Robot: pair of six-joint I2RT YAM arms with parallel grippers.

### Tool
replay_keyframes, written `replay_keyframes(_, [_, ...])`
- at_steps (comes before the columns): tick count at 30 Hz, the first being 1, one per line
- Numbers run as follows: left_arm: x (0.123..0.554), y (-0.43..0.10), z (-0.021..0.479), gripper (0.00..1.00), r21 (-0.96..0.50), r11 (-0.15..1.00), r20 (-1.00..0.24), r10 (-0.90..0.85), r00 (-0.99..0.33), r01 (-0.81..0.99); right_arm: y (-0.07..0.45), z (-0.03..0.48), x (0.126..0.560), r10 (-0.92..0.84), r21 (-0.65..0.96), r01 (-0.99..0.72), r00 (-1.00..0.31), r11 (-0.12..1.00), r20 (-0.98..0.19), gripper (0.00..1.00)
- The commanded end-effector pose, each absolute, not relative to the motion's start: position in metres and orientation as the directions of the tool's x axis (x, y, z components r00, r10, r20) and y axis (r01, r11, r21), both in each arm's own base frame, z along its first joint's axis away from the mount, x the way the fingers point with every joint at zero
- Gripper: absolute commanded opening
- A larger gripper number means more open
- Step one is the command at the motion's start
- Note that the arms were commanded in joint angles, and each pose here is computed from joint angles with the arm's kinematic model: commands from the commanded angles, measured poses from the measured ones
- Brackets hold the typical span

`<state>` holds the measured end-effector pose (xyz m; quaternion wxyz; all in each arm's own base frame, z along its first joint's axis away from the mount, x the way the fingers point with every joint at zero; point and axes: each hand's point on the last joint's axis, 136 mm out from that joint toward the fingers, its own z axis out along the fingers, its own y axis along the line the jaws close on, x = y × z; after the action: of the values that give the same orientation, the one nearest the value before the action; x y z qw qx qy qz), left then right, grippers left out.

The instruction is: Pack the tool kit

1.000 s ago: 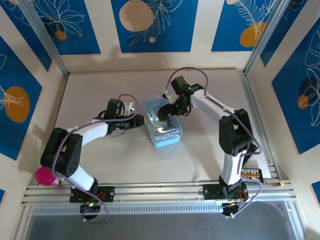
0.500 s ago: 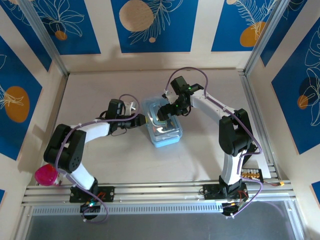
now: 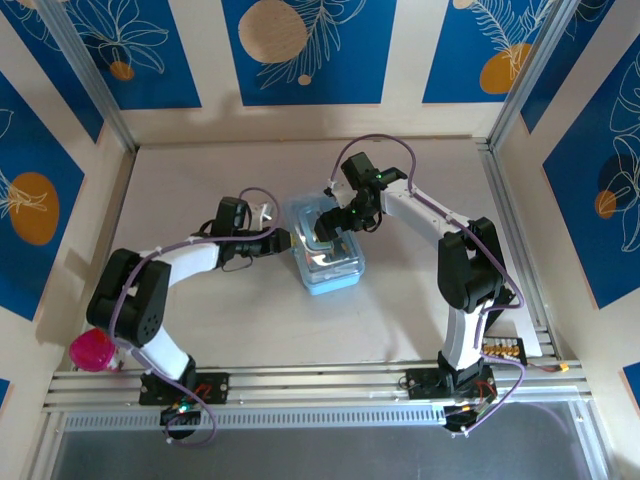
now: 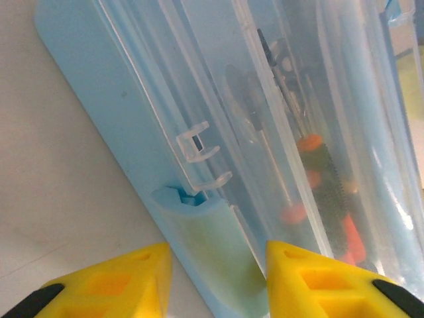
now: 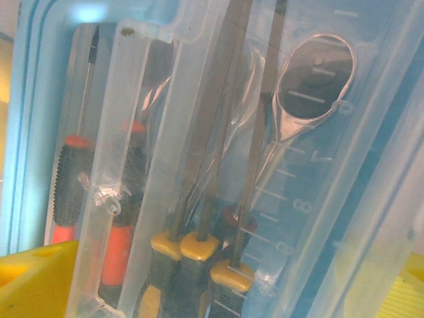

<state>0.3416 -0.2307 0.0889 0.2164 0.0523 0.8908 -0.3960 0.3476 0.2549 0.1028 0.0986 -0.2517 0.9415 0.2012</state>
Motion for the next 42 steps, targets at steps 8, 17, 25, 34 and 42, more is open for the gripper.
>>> replay_keyframes(8, [0.329,-0.215,0.068,0.41,-0.619,0.758,-0.359,-0.04,-0.933,0.206,0.229,0.003,0.28,-0.468,0.279,-0.424,-0.877,0.862,0.113,0.93])
replay_keyframes(17, [0.341,-0.227,0.063,0.41,-0.662,0.721,-0.355,-0.065,-0.933,0.202,0.23,0.004,0.281,-0.472,0.285,-0.427,-0.875,0.858,0.109,0.93])
replay_keyframes(25, [0.346,-0.228,0.07,0.34,-0.652,0.728,-0.368,-0.058,-0.928,0.213,0.231,0.004,0.281,-0.472,0.286,-0.428,-0.875,0.857,0.107,0.93])
replay_keyframes(34, [0.343,-0.224,0.081,0.21,-0.636,0.738,-0.385,-0.05,-0.921,0.226,0.232,0.002,0.28,-0.475,0.291,-0.43,-0.873,0.855,0.107,0.93])
replay_keyframes(42, [0.339,-0.22,0.091,0.22,-0.622,0.747,-0.404,-0.047,-0.914,0.237,0.233,0.002,0.28,-0.476,0.293,-0.43,-0.873,0.854,0.105,0.94])
